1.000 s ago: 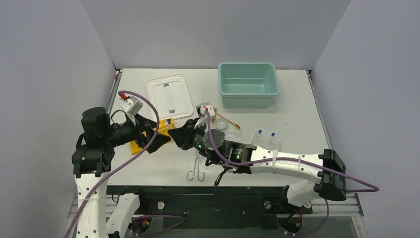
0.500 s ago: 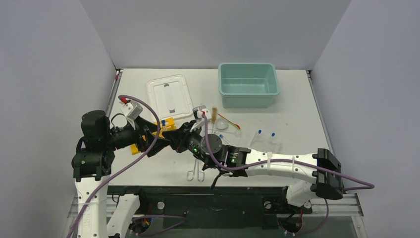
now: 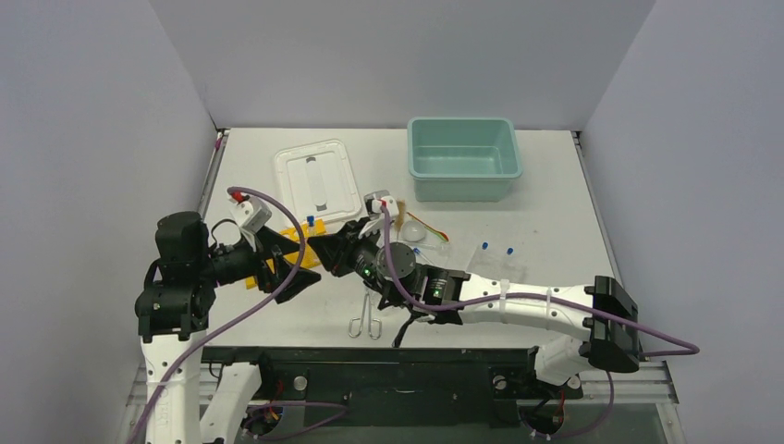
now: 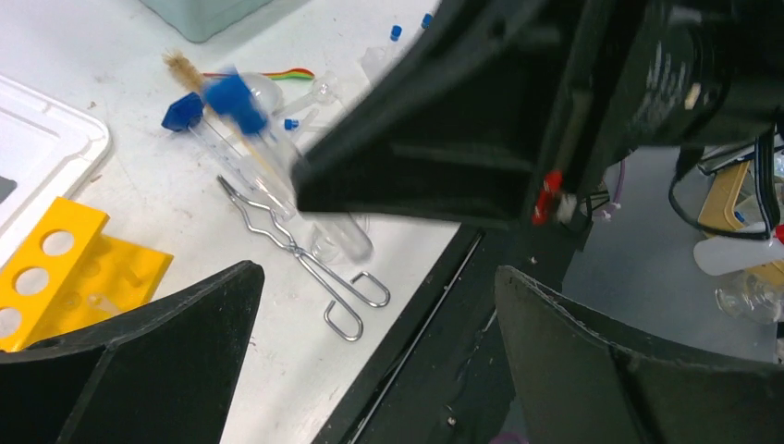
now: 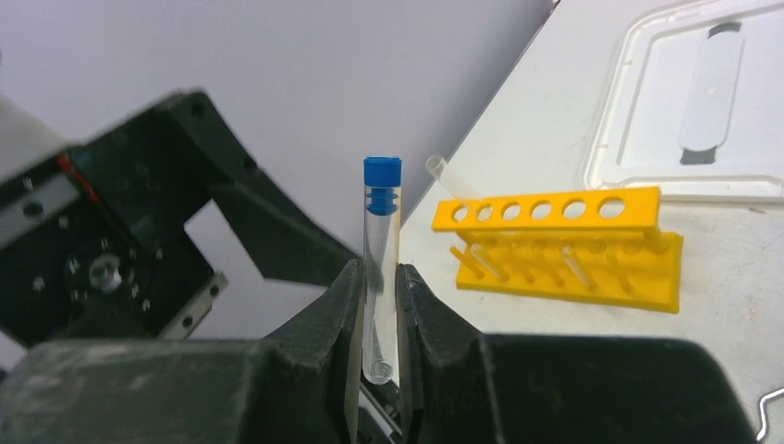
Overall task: Organize the chemistry lab equipment
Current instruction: Pick up the test tube at the center of the board.
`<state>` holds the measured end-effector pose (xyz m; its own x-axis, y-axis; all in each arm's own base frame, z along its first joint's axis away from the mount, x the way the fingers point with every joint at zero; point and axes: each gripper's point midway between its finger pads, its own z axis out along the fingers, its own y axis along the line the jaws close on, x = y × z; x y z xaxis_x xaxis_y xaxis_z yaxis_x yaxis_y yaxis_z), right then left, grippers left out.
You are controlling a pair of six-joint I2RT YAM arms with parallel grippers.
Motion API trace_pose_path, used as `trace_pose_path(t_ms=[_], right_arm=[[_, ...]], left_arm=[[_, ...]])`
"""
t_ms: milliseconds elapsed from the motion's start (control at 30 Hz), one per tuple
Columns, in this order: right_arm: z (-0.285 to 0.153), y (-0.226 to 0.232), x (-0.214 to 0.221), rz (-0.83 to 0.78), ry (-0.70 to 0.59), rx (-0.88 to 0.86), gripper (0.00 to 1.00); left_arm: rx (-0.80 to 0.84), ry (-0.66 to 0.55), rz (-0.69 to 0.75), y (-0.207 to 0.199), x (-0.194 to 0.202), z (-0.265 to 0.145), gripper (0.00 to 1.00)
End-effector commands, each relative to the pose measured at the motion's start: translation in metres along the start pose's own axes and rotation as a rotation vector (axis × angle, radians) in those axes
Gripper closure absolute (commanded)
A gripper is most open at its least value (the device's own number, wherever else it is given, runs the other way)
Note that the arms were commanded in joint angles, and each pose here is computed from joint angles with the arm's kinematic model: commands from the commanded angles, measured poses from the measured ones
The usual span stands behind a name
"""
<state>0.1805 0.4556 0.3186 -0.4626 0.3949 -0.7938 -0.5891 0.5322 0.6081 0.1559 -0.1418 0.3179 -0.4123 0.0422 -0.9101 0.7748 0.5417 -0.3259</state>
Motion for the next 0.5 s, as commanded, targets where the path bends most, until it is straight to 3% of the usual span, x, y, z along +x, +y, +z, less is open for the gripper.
trace_pose_path(t_ms=[0, 200, 367, 467], right_arm=[[0.001, 0.022, -0.076, 0.098, -0.186, -0.052, 1.0], [0.007, 0.018, -0.065, 0.094, -0.154, -0.048, 1.0], [0.002, 0.025, -0.071, 0.113, -0.165, -0.076, 1.0], [0.001, 0.032, -0.068, 0.127, -0.153, -0.102, 1.0]], left_arm=[[0.043, 0.029, 0.014, -0.015, 0.011, -0.006, 0.03], [0.067, -0.041, 0.035, -0.027, -0.013, -0.009, 0.03], [0.013, -0.028, 0.025, -0.007, -0.007, -0.003, 0.0], [-0.026, -0.027, 0.015, 0.004, -0.006, 0.0, 0.12]])
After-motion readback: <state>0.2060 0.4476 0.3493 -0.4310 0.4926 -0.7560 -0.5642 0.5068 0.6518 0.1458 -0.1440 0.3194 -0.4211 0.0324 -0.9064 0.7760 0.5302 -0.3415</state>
